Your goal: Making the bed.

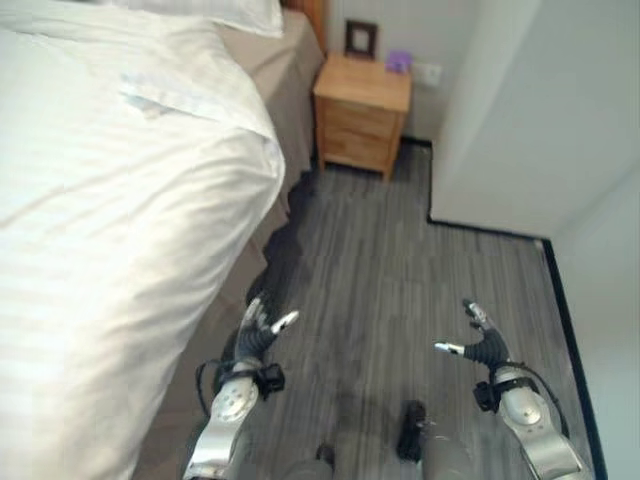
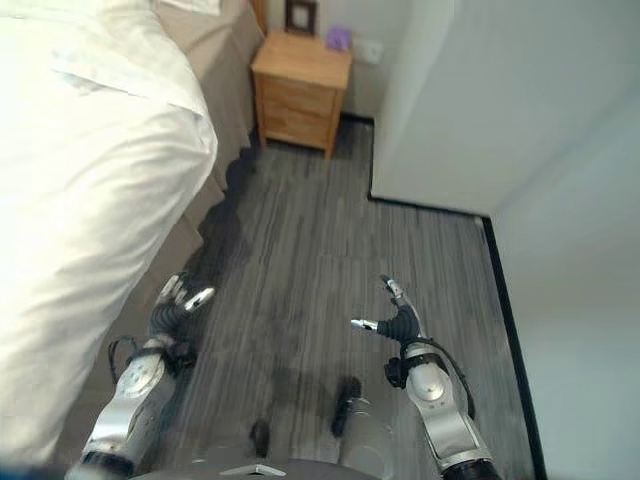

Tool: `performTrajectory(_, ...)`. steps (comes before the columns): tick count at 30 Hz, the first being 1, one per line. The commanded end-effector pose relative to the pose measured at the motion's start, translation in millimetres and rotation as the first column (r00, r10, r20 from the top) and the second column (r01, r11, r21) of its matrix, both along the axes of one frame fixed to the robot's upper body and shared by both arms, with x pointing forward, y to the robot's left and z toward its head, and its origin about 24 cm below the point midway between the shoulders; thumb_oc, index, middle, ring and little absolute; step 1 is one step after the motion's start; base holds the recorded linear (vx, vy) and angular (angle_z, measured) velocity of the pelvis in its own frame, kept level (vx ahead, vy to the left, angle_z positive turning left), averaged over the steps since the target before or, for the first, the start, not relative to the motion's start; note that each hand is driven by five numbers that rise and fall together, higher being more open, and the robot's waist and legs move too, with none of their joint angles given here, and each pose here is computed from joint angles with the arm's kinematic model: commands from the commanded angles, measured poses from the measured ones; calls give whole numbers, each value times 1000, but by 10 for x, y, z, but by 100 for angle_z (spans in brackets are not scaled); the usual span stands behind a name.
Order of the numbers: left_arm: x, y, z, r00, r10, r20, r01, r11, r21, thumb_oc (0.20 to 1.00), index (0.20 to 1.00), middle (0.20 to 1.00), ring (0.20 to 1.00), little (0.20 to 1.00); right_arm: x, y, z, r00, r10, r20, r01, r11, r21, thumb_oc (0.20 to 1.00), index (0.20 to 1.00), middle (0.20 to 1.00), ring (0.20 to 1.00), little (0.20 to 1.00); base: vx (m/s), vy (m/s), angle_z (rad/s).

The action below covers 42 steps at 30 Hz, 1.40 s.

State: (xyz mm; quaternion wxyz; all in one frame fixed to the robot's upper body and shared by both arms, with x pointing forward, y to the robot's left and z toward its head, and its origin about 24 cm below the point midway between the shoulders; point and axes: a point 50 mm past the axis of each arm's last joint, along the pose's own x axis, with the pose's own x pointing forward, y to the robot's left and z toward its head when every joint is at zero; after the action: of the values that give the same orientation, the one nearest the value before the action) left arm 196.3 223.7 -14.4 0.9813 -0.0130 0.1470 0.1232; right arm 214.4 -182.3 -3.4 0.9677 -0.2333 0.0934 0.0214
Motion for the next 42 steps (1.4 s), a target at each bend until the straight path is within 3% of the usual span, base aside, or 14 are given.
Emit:
performTrajectory(1, 129, -60, 210, 991, -75, 111, 70, 996, 50, 1000, 1000, 1000, 1000, 1000, 186, -36, 293, 989, -1, 148, 3, 1000, -8, 1000, 1000, 1000, 1000, 1000, 498, -188, 72)
performTrajectory(8, 16, -19, 124, 996, -23, 84, 20, 999, 31, 1000, 1000, 1000, 1000, 1000, 177, 71, 253, 990, 61, 129, -59, 998, -14, 1000, 1000, 1000, 1000, 1000, 435, -237, 9)
performTrajectory(14, 93, -46, 258, 989, -1, 151, 4, 1000, -25, 1000, 1000, 1000, 1000, 1000, 255, 19, 380, 982, 42, 184, -44, 999, 9, 1000, 1000, 1000, 1000, 1000, 191, -211, -5)
performTrajectory(29, -62, -66, 87, 995, 64, 80, -58, 996, -70, 1000, 1000, 1000, 1000, 1000, 248, 64, 328, 987, 55, 152, -55, 998, -7, 1000, 1000, 1000, 1000, 1000, 445, 79, -5)
performTrajectory(35, 171, -9, 484, 975, -104, 199, 70, 982, 173, 1000, 1000, 1000, 1000, 1000, 269, 128, 398, 978, 22, 209, -33, 998, 52, 1000, 1000, 1000, 1000, 1000, 364, 254, -31)
performTrajectory(36, 223, 13, 718, 947, -176, 270, 91, 950, 300, 1000, 1000, 1000, 1000, 1000, 262, 123, 462, 970, 22, 243, -43, 996, 80, 1000, 1000, 1000, 1000, 1000, 451, 301, 4)
performTrajectory(42, 283, 50, 1022, 900, -205, 385, 61, 933, 355, 1000, 1000, 1000, 1000, 1000, 269, 130, 552, 960, 10, 281, -53, 988, 144, 1000, 1000, 1000, 1000, 1000, 435, 65, 13)
